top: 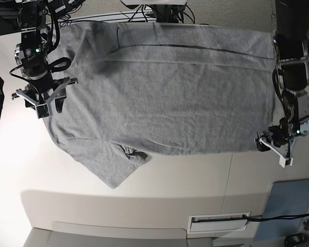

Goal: Fold the T-shirt properly
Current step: 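Release the fold and move both grippers to the opposite side edge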

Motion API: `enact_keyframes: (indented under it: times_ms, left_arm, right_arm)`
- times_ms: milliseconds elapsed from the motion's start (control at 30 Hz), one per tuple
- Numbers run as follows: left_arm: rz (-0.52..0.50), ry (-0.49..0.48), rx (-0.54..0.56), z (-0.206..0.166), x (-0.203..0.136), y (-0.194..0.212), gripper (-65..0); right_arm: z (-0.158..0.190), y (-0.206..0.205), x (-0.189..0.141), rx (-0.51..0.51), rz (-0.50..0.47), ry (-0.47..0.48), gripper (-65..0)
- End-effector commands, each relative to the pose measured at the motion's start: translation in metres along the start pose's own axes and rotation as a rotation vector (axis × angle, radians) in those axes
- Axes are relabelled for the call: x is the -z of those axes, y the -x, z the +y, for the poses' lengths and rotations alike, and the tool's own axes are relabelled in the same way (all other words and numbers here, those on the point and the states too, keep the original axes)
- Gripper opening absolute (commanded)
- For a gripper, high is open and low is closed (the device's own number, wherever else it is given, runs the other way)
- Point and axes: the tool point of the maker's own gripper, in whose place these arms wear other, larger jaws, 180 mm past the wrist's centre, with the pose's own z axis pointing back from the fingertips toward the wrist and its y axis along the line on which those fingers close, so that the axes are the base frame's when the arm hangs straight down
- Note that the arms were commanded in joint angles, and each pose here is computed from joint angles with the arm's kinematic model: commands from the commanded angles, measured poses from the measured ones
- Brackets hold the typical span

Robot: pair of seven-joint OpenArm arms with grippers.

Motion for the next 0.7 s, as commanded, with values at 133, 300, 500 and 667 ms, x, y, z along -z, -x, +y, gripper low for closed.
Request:
enact_keyframes:
  times_ms: [133,300,500,667]
  left_arm:
    - [0.013,0.039,-0.024,0.002,0.005,-0.015,-23.8]
    - [0.048,0.165,0.027,-0.022,0.005,-0.008,-32.9]
    - [0.063,0.159,0.029,-0.019,0.004,-0.005,-65.0]
    - [0.066,0.163,0.035,-0.019,0.004,-0.005,-65.0]
  right_arm:
    - [-0.008,-0.014,-0.002,-0.012,-0.051,0.022,-37.7]
    - [-0.008,-0.017,-0.002,-0.015,-0.062,0.02,-37.7]
    - [-0.015,-0.026,0.014,-0.021,-0.077,0.017,-37.7]
    - [-0.028,-0.031,0.058,0.004,-0.052,-0.02,-37.7]
